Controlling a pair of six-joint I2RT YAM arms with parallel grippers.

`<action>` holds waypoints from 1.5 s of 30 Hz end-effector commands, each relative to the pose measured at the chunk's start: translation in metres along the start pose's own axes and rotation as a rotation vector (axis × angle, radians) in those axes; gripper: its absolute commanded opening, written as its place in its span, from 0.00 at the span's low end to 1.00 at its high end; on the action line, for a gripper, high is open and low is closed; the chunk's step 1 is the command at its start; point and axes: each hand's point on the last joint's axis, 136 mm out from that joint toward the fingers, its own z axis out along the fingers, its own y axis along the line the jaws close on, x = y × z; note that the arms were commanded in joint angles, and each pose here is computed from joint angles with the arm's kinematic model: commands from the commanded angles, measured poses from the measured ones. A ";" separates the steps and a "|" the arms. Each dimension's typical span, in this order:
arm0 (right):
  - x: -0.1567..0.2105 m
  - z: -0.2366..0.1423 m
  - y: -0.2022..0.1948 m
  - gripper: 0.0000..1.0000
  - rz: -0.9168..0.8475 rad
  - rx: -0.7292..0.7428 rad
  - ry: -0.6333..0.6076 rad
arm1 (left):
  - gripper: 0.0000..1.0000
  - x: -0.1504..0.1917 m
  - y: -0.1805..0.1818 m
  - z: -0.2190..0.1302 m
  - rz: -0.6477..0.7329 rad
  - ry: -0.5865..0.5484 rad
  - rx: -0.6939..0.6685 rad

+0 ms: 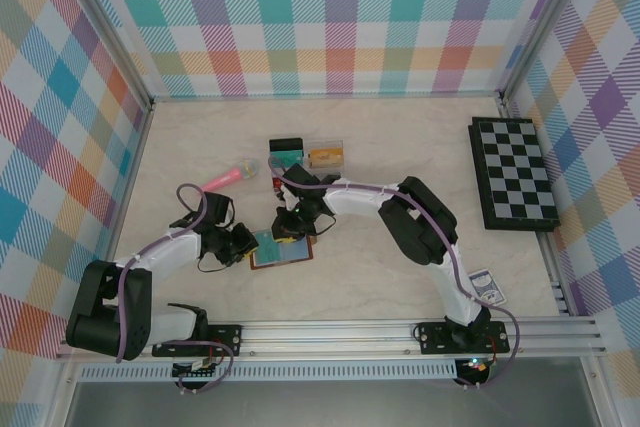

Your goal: Take the credit cards out of the card holder

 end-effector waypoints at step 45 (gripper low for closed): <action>-0.003 -0.025 -0.022 0.01 0.010 0.062 -0.041 | 0.13 0.010 0.009 -0.001 0.026 0.026 -0.054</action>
